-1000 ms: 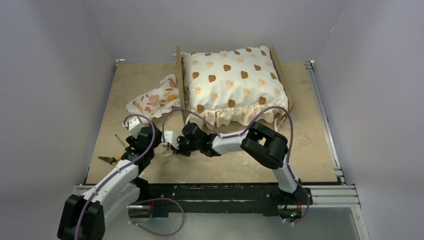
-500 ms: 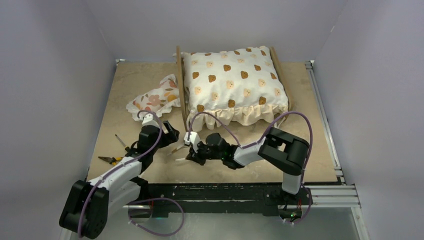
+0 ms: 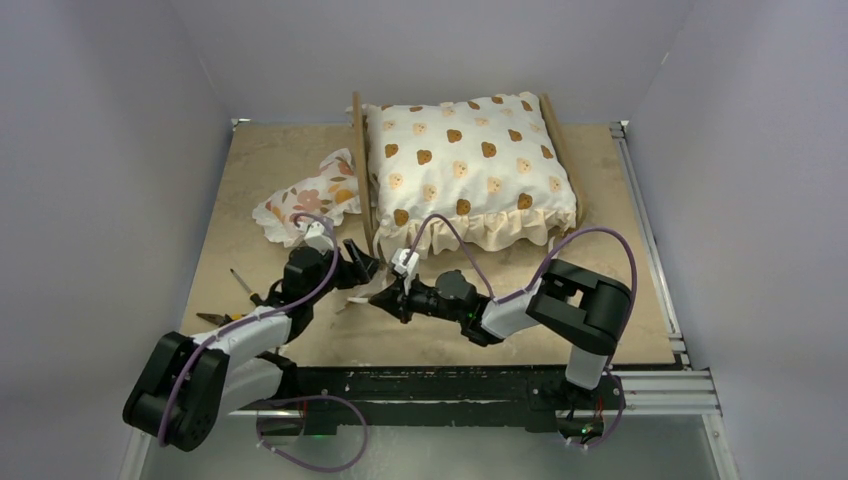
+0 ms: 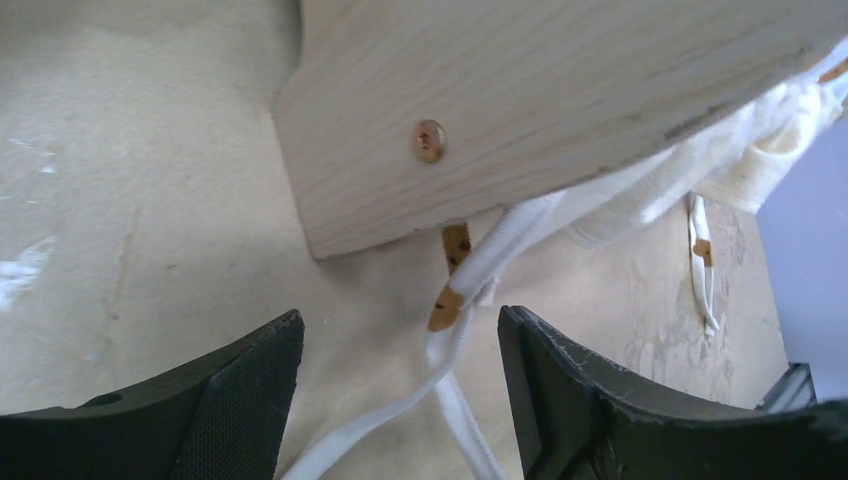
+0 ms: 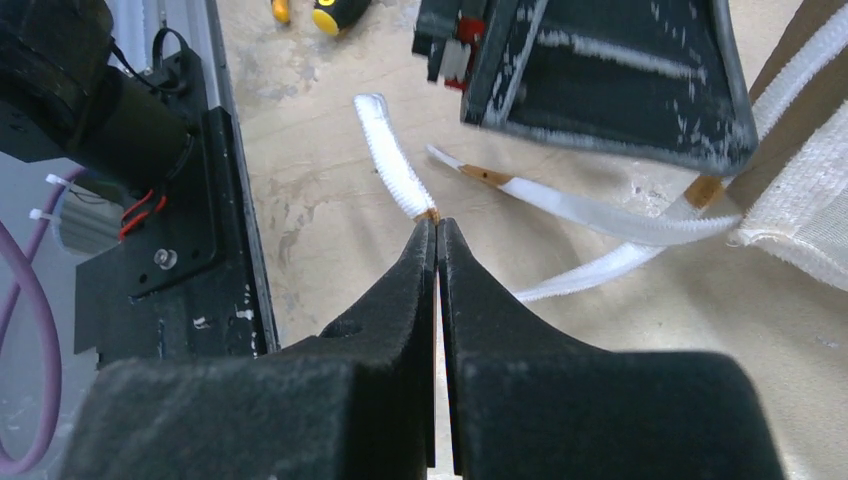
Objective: Set up the pet bed
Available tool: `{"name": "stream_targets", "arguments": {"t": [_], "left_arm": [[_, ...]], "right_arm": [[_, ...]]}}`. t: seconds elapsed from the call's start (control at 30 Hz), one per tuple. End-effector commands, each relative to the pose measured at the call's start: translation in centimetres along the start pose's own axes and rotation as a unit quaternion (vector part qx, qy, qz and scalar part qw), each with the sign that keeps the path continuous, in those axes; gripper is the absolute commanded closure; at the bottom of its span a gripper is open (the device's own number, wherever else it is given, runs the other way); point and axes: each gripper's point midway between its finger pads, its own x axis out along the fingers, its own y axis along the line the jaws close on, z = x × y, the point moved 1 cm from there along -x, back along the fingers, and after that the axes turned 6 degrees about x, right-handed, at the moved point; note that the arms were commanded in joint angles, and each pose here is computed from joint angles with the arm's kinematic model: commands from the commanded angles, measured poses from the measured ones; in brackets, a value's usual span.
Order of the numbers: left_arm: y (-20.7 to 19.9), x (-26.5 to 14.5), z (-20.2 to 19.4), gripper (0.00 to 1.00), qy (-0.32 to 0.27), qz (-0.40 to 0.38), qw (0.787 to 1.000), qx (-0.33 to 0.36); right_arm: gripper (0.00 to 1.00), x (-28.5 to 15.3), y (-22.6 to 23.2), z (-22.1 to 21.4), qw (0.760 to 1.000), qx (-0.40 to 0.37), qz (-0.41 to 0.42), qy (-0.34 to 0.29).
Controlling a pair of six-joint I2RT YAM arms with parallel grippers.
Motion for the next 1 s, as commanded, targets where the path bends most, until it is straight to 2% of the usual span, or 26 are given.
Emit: {"name": "stream_targets", "arguments": {"t": [0.0,0.13,0.27,0.4,0.5,0.77,0.97], "left_arm": [[-2.5,0.9,1.2,0.31,-0.021,-0.038,0.999,0.01],[-3.0,1.6,0.6,0.37,-0.016,-0.036,0.999,0.015],[-3.3,2.2,0.2,0.53,-0.017,-0.037,0.999,0.012],[-3.8,2.5,0.1,0.78,-0.023,-0.049,0.999,0.008],[-3.9,2.6,-0.1,1.0,-0.025,-0.055,0.998,0.008],[-2.6,1.6,-1.4,1.0,-0.024,-0.04,0.999,-0.003],[-2.2,1.1,-1.8,1.0,-0.025,-0.033,0.999,-0.009]], "right_arm": [[1.0,0.0,0.3,2.1,0.999,0.006,0.003,-0.047],[1.0,-0.2,0.3,2.4,0.999,0.007,0.001,-0.052],[1.0,-0.4,0.3,2.6,0.998,0.01,-0.002,-0.056],[1.0,-0.7,-0.2,2.6,0.998,0.019,-0.018,-0.06],[1.0,-1.1,-1.1,2.7,0.996,0.034,-0.046,-0.068],[1.0,-2.0,-4.5,3.3,0.985,0.081,-0.121,-0.089],[1.0,-1.9,-6.5,3.3,0.979,0.091,-0.166,-0.079]]}}
